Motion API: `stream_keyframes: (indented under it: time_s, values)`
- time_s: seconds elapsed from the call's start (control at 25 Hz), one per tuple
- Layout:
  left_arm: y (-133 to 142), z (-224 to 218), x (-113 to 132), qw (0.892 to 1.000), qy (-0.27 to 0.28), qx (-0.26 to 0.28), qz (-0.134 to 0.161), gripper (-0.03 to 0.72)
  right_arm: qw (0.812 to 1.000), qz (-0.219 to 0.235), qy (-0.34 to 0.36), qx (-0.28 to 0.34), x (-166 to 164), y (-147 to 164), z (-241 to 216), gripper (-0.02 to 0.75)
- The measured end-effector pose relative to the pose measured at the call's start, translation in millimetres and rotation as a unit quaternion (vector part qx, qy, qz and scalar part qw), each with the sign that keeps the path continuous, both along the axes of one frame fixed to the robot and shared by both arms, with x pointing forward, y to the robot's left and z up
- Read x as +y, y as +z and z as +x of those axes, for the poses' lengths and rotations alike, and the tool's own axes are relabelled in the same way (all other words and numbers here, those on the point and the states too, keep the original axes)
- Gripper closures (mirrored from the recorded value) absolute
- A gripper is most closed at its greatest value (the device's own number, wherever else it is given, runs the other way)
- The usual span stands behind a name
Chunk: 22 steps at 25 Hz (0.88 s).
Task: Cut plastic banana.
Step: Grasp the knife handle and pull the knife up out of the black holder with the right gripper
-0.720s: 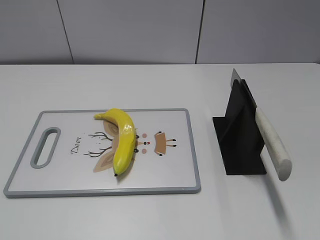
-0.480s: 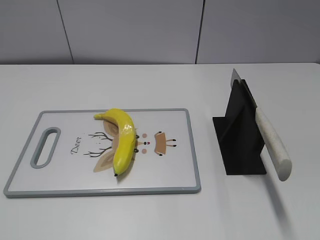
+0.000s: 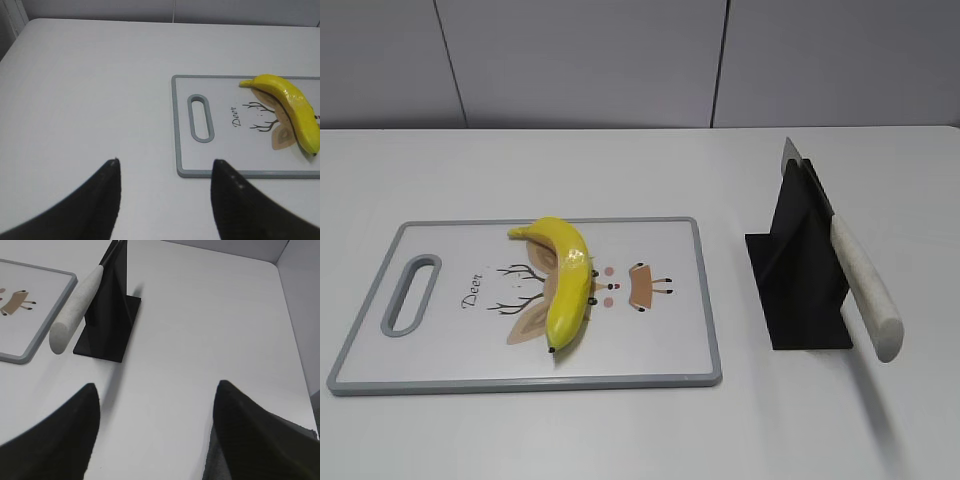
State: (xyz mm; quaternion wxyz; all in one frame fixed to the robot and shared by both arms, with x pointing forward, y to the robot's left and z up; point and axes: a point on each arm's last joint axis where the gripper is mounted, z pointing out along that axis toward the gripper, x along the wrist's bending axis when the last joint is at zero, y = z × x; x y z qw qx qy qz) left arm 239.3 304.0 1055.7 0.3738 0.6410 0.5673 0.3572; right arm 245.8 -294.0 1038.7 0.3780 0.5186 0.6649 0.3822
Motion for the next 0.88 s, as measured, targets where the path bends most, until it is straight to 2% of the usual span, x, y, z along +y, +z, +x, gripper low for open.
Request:
stream_keyframes:
  time_s: [0.88]
  values:
    - [0.0, 0.0, 0.0, 1.000, 0.000, 0.000, 0.001, 0.137, 1.000, 0.003, 0.002, 0.000, 0.5, 0.0, -0.1, 0.198]
